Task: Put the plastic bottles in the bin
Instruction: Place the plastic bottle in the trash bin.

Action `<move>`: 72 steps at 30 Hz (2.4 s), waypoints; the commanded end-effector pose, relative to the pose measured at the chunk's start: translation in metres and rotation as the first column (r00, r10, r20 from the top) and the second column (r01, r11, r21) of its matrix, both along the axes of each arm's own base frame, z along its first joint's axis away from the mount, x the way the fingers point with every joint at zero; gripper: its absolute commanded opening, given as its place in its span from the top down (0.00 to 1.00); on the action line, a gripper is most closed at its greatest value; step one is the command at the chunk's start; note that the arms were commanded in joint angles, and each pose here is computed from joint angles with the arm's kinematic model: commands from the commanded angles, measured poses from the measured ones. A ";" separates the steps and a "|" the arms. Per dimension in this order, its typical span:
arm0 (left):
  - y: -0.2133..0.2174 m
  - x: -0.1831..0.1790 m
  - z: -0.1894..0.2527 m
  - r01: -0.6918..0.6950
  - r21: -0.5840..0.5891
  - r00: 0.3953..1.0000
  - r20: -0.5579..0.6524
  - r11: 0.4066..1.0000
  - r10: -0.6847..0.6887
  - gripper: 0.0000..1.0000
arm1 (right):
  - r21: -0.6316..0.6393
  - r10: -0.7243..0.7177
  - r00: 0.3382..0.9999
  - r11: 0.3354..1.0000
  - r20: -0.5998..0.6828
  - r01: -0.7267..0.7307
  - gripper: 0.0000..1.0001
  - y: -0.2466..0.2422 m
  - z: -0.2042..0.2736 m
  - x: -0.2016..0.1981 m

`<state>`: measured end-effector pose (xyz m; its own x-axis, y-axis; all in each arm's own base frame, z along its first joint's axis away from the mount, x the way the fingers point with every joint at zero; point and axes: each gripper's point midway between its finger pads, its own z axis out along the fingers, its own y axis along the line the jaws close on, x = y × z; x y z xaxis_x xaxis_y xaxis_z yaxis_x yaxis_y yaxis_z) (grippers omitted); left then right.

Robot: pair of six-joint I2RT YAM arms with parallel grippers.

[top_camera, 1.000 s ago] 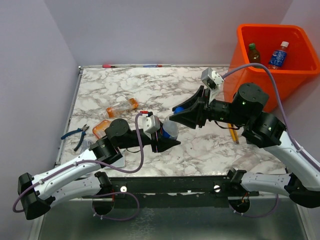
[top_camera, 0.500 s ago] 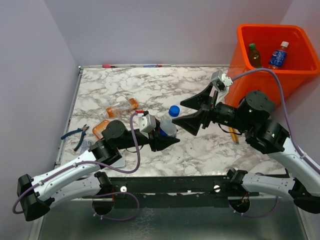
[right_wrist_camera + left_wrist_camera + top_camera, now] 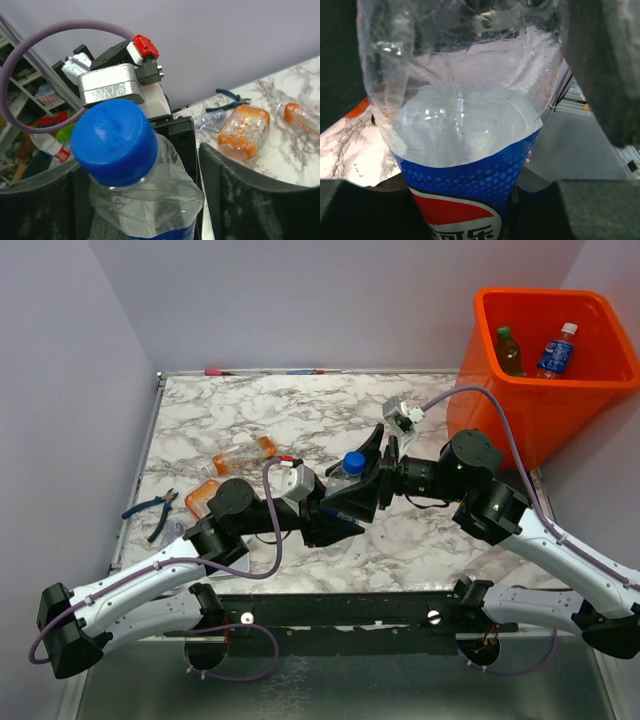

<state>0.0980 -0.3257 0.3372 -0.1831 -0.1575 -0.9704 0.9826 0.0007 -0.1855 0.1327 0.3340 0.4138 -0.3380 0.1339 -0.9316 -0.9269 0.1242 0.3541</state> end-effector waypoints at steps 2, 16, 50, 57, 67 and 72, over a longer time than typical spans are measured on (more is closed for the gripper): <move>0.005 -0.014 0.026 0.063 -0.083 0.997 0.047 0.995 -0.059 0.76 | 0.072 0.048 0.998 0.996 0.039 -0.051 0.48 0.003 0.015 -0.008; 0.005 -0.009 0.022 0.036 -0.073 0.998 0.054 0.997 -0.032 0.75 | 0.110 -0.118 0.991 0.988 0.063 0.111 0.14 -0.020 0.041 0.007; 0.082 0.074 0.029 -0.581 -0.139 0.797 0.103 0.802 0.595 0.01 | 0.175 -0.898 0.399 0.430 0.187 0.886 1.00 -0.174 0.154 0.112; 0.129 0.100 0.003 -0.771 -0.163 0.603 0.128 0.616 0.788 0.01 | 0.570 -0.945 -0.305 -0.187 0.118 0.800 1.00 -0.281 0.236 0.103; 0.141 0.114 -0.032 -0.838 -0.102 0.526 0.109 0.536 0.843 0.01 | 0.411 -0.778 -0.628 -0.573 -0.001 0.709 1.00 -0.393 0.225 0.241; 0.160 0.121 -0.038 -0.891 -0.083 0.438 0.108 0.447 0.892 0.01 | 0.344 -0.775 -0.632 -0.589 0.017 0.732 1.00 -0.437 0.172 0.300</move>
<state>0.2110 -0.1869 0.3033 0.1643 -0.1911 -0.9677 0.5509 0.8316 -0.0707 0.4085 -0.0748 0.6132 0.5231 -0.1525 -0.8385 0.6321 0.7294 0.2617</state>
